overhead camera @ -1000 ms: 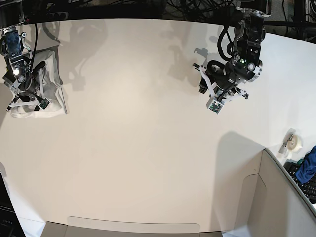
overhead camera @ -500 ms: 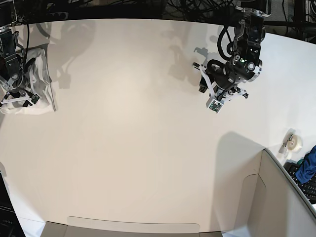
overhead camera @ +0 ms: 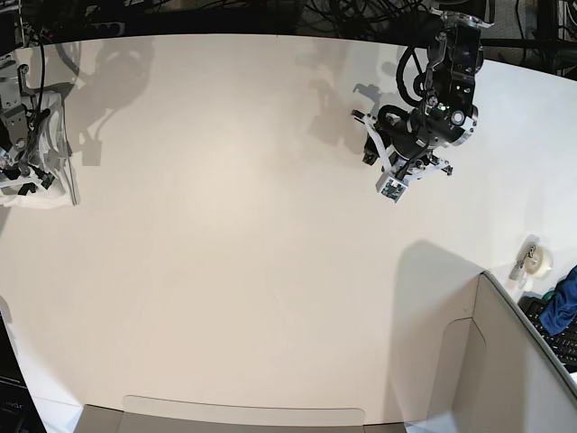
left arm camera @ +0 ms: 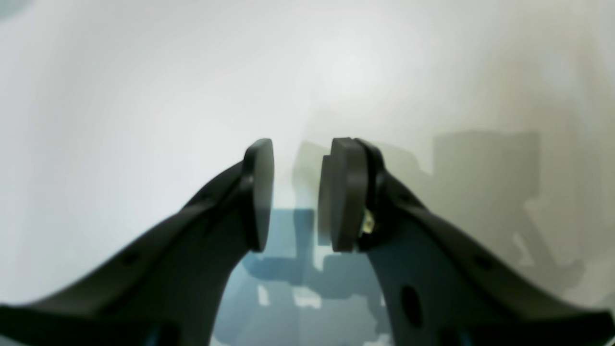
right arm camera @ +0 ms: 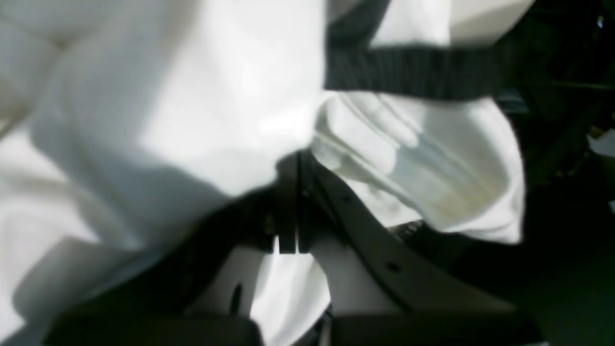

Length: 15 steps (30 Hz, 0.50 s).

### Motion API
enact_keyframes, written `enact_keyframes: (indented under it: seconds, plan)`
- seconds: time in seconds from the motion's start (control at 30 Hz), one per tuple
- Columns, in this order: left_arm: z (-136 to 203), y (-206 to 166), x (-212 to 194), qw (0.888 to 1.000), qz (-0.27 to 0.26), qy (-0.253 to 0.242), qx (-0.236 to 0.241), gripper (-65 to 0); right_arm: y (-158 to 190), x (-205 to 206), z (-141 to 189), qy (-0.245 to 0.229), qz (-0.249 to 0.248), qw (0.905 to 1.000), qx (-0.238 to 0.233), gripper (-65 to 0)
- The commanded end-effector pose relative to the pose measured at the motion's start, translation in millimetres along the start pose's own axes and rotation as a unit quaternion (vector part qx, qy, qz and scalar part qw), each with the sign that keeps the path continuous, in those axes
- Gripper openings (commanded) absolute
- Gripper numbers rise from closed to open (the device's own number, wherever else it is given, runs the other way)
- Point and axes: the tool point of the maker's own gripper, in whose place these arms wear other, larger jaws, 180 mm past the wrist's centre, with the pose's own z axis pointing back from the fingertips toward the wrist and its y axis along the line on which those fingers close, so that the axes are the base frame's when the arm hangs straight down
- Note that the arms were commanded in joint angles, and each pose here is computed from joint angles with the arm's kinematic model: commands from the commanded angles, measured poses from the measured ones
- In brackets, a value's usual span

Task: Layout the t-shirt on the table in an organized manner, then fold the t-shirt properly
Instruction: 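Drag the folded bundle with the right gripper to the table's corner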

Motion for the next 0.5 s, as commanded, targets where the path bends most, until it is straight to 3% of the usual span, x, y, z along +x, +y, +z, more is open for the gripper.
enact_keyframes:
  seconds: [0.0, 0.3, 0.47]
  plan:
    - [4.2, 3.4, 13.7, 1.0, -0.006, -0.023, 0.005, -45.1, 0.4, -12.1, -0.7, 0.02, 0.011, 0.9997, 0.009, -65.0]
    - [4.2, 3.4, 13.7, 1.0, -0.006, -0.023, 0.005, -45.1, -11.8, -11.1, 2.6, 0.02, 0.01, 0.9997, -0.004, -65.0]
    - [4.2, 3.4, 13.7, 1.0, -0.006, -0.023, 0.005, -45.1, -46.6, -14.5, 20.9, 0.014, -0.028, 0.9984, -0.046, -65.0]
